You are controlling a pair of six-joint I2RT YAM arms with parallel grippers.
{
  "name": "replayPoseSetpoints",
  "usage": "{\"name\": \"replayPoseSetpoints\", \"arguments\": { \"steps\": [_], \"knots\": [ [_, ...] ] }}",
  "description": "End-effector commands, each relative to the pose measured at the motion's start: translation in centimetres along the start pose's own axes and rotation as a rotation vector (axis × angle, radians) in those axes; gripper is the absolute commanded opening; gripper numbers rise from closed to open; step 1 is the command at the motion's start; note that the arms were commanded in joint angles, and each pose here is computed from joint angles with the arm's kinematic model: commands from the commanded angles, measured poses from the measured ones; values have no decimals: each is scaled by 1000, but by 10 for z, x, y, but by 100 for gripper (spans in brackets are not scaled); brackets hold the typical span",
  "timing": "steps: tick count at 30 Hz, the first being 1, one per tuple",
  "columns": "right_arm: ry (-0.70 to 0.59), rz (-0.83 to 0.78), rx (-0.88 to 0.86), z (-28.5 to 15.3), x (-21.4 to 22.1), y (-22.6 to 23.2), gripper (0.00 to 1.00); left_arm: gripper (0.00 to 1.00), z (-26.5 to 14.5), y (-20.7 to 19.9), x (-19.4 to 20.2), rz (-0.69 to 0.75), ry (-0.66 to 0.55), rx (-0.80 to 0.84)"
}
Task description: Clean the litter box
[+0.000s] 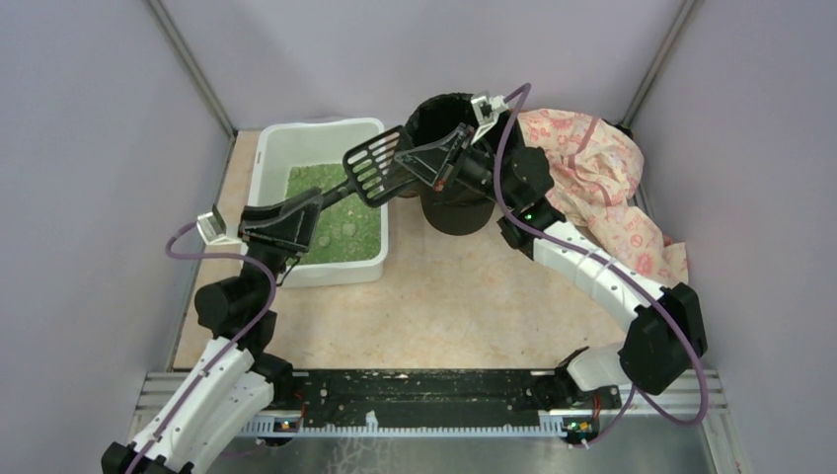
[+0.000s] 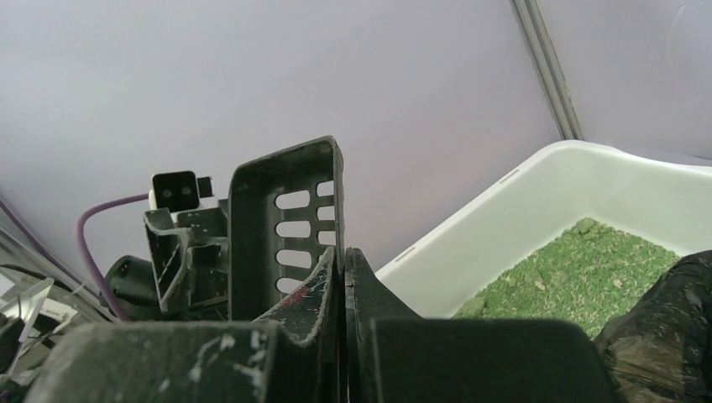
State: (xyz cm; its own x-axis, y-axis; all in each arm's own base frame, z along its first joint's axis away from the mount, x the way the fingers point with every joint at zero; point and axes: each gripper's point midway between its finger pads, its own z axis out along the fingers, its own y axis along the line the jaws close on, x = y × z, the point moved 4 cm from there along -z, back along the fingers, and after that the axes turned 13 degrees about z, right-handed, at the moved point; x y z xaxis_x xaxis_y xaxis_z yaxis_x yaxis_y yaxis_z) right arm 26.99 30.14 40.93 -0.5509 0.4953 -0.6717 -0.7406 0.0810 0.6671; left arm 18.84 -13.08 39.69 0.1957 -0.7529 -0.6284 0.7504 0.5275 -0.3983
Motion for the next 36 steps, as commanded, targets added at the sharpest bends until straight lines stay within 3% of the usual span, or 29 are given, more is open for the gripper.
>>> {"name": "replayPoseSetpoints", "arguments": {
  "steps": [1, 4, 10, 15, 21, 28, 36],
  "knots": [
    [-50, -22, -120, 8, -13, 33, 0, 58, 0, -4, -1, -20, 6, 15],
    [-52, -22, -128, 11, -16, 35, 0, 63, -2, -3, -1, -32, -2, 8],
    [-45, -18, -133, 14, -14, 34, 0, 62, -7, 1, -7, -21, -34, -42],
    [-44, -17, -135, 15, -12, 36, 0, 42, -7, 4, -9, -18, -49, -56],
    [-36, -16, -129, 15, -9, 34, 0, 38, -5, 4, -6, -28, -43, -48],
    [-33, -19, -131, 18, -9, 34, 0, 0, -5, 6, 0, -54, -20, -54],
    [-30, -21, -130, 18, -8, 34, 0, 0, 0, 0, 3, -39, 30, -18]
  ]
}}
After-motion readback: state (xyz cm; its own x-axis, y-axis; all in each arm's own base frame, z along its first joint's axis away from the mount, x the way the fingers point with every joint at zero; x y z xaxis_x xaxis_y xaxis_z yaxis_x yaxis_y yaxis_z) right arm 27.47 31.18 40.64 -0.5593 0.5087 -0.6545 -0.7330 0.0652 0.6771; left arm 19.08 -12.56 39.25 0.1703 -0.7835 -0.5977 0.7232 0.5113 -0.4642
